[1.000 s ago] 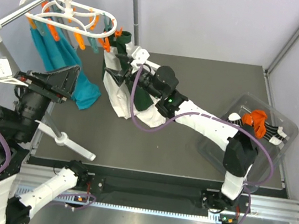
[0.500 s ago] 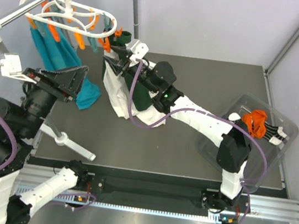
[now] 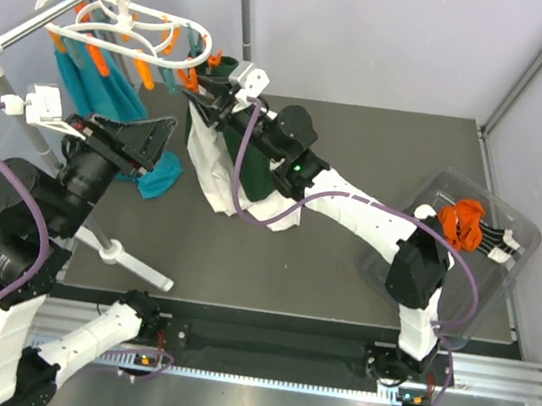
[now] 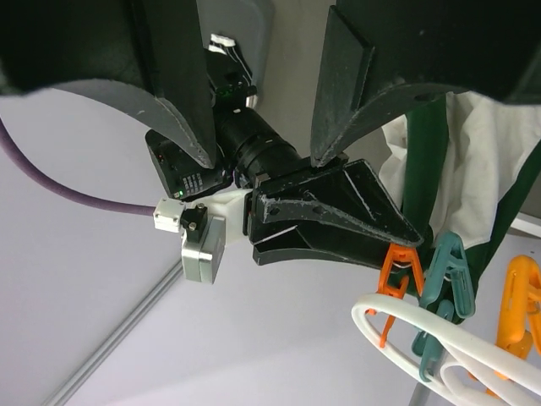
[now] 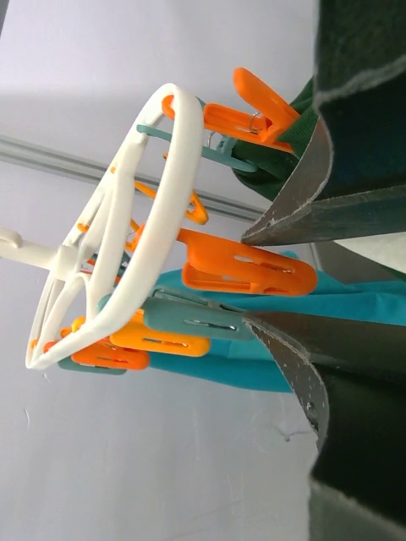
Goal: Clip the socks to the hanger
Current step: Open the clamp at the hanger.
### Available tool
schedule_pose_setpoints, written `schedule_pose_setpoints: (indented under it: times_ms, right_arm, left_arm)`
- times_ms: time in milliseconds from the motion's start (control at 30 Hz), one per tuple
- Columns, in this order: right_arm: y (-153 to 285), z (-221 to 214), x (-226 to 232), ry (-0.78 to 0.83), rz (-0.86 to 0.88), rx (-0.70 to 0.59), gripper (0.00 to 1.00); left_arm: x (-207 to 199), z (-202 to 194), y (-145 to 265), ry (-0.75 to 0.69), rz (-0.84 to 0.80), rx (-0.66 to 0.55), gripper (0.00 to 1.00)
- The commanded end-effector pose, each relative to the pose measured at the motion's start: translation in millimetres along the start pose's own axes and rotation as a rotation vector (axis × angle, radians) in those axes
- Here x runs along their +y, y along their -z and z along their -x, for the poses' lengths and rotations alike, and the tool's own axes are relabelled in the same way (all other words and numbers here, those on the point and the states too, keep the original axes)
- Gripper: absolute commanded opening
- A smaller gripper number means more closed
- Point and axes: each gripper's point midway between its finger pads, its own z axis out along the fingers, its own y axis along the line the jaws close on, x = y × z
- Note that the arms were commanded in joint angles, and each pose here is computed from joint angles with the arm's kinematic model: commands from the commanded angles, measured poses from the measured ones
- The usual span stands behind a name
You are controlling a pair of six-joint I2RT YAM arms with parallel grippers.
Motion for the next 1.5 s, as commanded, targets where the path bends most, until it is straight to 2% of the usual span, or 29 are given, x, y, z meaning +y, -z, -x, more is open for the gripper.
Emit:
schedule_pose_setpoints:
  times_ms: [0,33,67,167,200,267,367,900,1000,1067,1100,1133,1200,1467]
  right_arm:
    - [-8,30,-6,-0.004,-0.003,-0.083,0.35]
    - [-8,30,-6,-0.006,-0.005,-0.081,0.32]
    - [-8,28,-6,-0.012,-0.007,-0.077,0.29]
    - [-7,26,-7,-0.022,-0.014,-0.071,0.26]
    - [-8,26,-7,-0.023,-0.014,-0.074,0.26]
    - [-8,25,-6,-0.026,-0.013,-0.075,0.37]
    - [-8,23,-8,-0.03,-0.018,-0.074,0.45]
    - [-8,20,-7,-0.033,-0.012,-0.062,0.37]
    - [-7,22,-7,-0.032,-0.011,-0.064,0.33]
    - [-6,24,-8,-0.032,-0.012,-0.059,0.27]
    - [-6,22,-8,-0.034,-0.011,-0.047,0.22]
    - [-5,22,-7,-0.042,-0.01,-0.04,0.11]
    - [-2,28,-8,-0.056,-0.018,-0.023,0.0]
    - [15,49,-10,-0.118,-0.039,0.082,0.0]
  left_arm:
    - [-13,17,-1,0.015,-0.043,-0.052,0.53]
    - [-13,19,-1,0.019,-0.036,-0.059,0.51]
    - [-13,20,-2,0.022,-0.031,-0.062,0.45]
    - [-15,24,-6,0.043,-0.026,-0.064,0.42]
    - [-17,25,-8,0.049,-0.03,-0.064,0.42]
    - [-22,27,-10,0.053,-0.041,-0.061,0.42]
    - [-25,29,-13,0.064,-0.051,-0.063,0.42]
    - [-25,26,-22,0.085,-0.047,-0.052,0.41]
    - [-25,26,-22,0.088,-0.047,-0.051,0.41]
    - [-24,25,-24,0.089,-0.041,-0.048,0.4]
    - [-24,24,-24,0.09,-0.04,-0.045,0.4]
    - [-23,23,-26,0.091,-0.035,-0.041,0.39]
    - [-21,20,-30,0.09,-0.021,-0.028,0.39]
    - [-1,14,-50,0.069,0.08,-0.023,0.41]
